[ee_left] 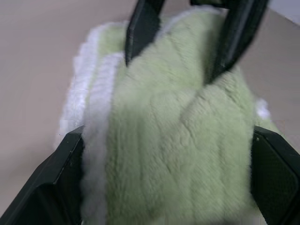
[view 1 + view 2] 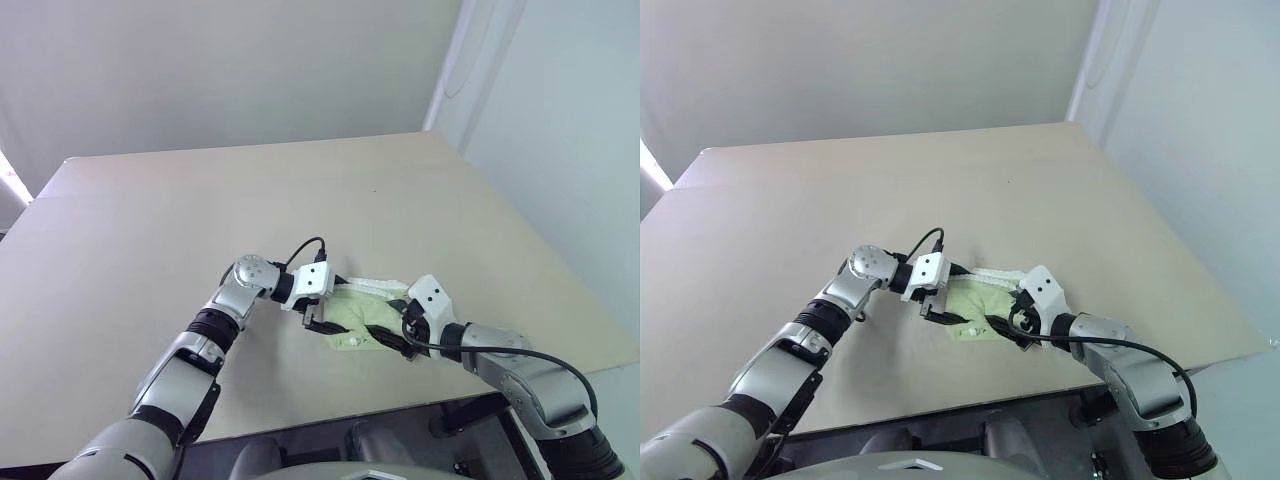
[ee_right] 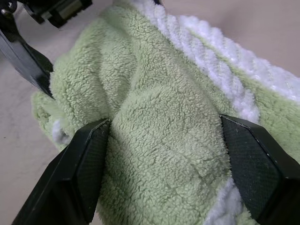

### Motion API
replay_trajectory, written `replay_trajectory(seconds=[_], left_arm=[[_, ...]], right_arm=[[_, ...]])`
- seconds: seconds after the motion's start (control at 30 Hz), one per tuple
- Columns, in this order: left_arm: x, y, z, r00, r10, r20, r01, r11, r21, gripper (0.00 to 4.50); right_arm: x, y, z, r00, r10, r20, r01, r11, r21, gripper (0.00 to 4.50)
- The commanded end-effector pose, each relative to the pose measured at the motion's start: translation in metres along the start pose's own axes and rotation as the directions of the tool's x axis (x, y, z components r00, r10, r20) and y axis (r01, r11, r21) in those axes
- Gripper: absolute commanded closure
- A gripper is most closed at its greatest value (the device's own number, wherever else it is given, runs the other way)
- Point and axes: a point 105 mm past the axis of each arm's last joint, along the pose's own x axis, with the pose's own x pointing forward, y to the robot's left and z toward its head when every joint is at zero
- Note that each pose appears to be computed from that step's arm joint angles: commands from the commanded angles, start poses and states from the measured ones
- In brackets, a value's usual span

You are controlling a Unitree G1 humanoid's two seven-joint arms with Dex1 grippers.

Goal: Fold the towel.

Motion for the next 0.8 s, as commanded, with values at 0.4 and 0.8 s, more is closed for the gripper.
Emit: replay_trajectory(seconds=[0.4,0.8], left_arm=[[-0.041,0.015,0.011,0.995,0.094,-0.026,-0.094,0.995,0.023,0.01],[-0.103,0.041,0.014,0.954,0.299,-0.038,-0.3,0.954,-0.024,0.01]], right_arm=[[0.002,-0.012,0.024,0.996,-0.002,0.094,0.004,1.0,-0.015,0.64],[-0.03,0.018,0.071,0.942,0.188,0.278,-0.182,0.982,-0.048,0.64]])
